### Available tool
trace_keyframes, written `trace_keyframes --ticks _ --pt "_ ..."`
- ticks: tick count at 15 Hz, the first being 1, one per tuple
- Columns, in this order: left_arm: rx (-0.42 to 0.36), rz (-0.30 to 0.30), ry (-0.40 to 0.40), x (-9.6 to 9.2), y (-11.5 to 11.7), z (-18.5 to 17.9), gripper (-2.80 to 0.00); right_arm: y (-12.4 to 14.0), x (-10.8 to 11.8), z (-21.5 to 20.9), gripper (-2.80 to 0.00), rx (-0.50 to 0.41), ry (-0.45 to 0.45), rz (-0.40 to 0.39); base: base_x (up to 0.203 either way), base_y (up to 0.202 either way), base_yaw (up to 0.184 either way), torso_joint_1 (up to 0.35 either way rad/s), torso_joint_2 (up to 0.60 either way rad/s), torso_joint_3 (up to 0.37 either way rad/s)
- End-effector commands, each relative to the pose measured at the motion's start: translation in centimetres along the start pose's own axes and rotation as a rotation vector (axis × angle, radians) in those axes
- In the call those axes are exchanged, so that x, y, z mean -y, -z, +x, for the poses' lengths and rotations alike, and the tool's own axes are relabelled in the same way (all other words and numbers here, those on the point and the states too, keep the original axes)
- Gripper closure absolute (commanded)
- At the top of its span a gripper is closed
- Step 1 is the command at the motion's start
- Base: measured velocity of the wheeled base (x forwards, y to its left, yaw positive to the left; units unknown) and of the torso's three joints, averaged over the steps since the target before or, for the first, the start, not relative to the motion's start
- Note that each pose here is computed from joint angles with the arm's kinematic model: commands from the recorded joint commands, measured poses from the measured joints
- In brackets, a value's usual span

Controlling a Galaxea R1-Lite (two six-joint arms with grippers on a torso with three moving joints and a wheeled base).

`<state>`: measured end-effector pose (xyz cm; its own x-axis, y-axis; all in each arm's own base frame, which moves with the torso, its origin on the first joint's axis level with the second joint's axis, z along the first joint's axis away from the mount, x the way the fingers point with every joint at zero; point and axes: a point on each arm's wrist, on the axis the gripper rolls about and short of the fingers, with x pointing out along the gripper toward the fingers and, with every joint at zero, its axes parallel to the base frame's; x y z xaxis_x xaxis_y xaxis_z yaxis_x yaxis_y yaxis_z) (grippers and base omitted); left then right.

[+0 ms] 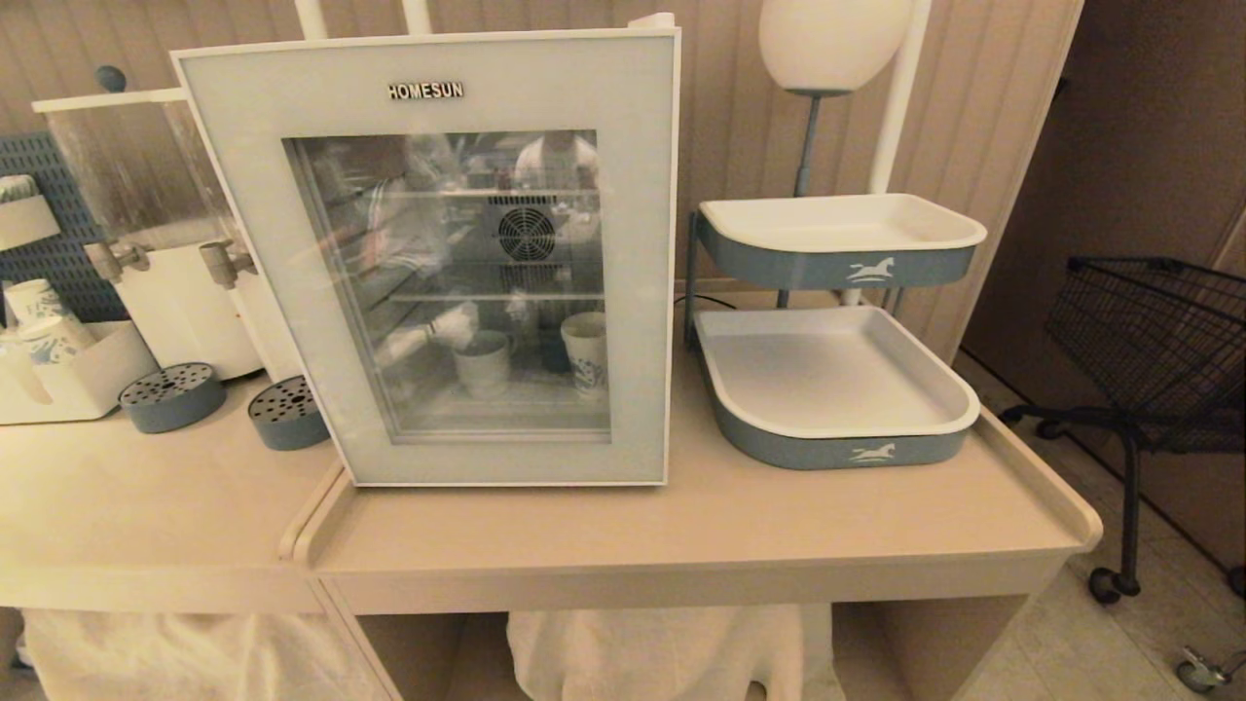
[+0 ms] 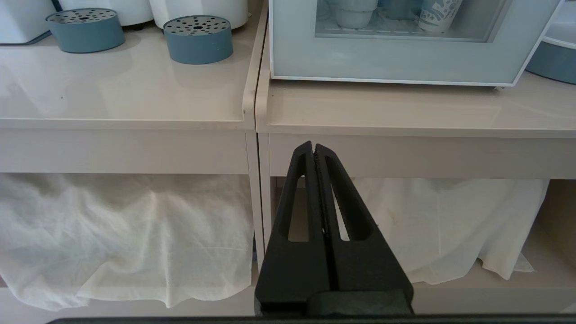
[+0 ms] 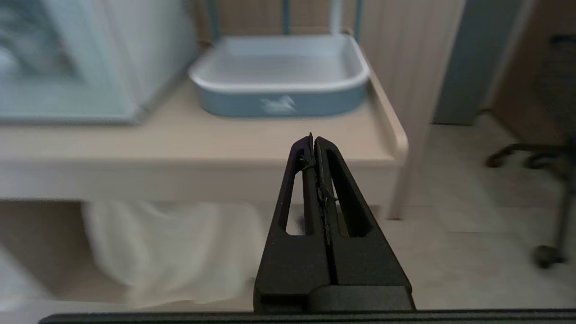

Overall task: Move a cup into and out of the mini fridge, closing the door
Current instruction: Open the freezer door

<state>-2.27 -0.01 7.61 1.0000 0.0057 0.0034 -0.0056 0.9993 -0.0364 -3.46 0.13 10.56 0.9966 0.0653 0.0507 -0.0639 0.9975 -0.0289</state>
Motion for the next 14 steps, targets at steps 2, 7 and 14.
trace_keyframes --ticks 2,7,14 --pt "0.0 0.0 0.0 0.0 0.04 0.01 0.0 3.07 0.06 1.05 0.0 -0.052 0.031 -0.049 0.0 0.0 0.0 0.0 0.0 0.0" --pt "0.0 0.0 0.0 0.0 0.04 0.01 0.0 2.96 0.12 0.82 0.0 -0.106 0.06 0.007 0.0 0.0 0.0 0.0 0.0 0.0" --pt "0.0 0.0 0.0 0.0 0.04 0.01 0.0 2.97 0.11 0.81 0.0 -0.107 0.061 0.009 0.0 0.0 0.0 0.0 0.0 0.0"
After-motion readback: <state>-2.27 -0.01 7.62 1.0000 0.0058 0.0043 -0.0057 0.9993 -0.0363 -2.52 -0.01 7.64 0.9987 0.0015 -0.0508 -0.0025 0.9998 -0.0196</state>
